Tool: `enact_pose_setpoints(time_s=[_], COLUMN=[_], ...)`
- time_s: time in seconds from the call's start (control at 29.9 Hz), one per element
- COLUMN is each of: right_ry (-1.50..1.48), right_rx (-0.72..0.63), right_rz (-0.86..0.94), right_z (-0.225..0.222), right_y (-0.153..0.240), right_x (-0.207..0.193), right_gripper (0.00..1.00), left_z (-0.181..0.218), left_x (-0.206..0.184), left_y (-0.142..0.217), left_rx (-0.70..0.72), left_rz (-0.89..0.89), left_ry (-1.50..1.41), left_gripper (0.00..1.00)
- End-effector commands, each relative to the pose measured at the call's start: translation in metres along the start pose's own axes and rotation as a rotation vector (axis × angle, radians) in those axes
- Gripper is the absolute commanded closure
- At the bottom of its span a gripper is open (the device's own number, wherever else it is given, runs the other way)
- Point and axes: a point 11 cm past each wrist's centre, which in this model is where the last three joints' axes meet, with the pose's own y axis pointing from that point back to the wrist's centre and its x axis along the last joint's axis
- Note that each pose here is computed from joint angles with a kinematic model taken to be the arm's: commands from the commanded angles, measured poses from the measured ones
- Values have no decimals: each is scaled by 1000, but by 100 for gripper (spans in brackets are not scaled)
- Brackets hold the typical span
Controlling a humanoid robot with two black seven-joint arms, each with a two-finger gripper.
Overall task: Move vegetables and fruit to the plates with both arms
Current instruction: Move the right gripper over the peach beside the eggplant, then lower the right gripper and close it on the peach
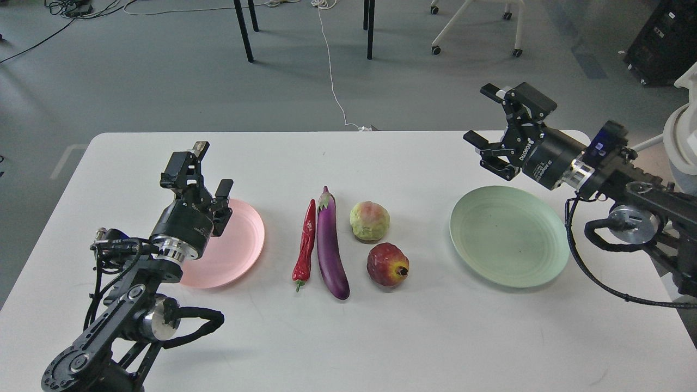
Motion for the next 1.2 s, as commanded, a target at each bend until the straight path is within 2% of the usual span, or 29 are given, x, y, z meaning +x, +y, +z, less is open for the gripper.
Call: enact_pose_setpoints(time_s=[0.0, 0.2, 0.37, 0.53, 0.84, 1.17], right_ry=[401, 1020, 1209, 1369, 1342, 1283], right_rx=[-182, -436, -450, -478, -511, -452], right_rz=[-225, -640, -749, -791, -764, -735], right_z=[-24, -24, -4, 17, 46, 49], right_y=[-24, -71, -105, -133, -124, -129], right_x=[-10, -53, -84, -98, -90, -103], right_gripper=[2, 2, 2, 2, 3, 4], left_z=[3, 7, 9, 13, 13, 13], left_x=[-2, -5, -8, -10, -10, -11], left_y=[1, 4, 8, 12, 12, 13], left_rx=[-11, -36, -42, -50, -48, -47], left_rz=[-6, -13, -19, -30, -34, -35], left_ry=[0, 4, 9, 9, 8, 9], left_gripper=[1, 1, 1, 1, 1, 1])
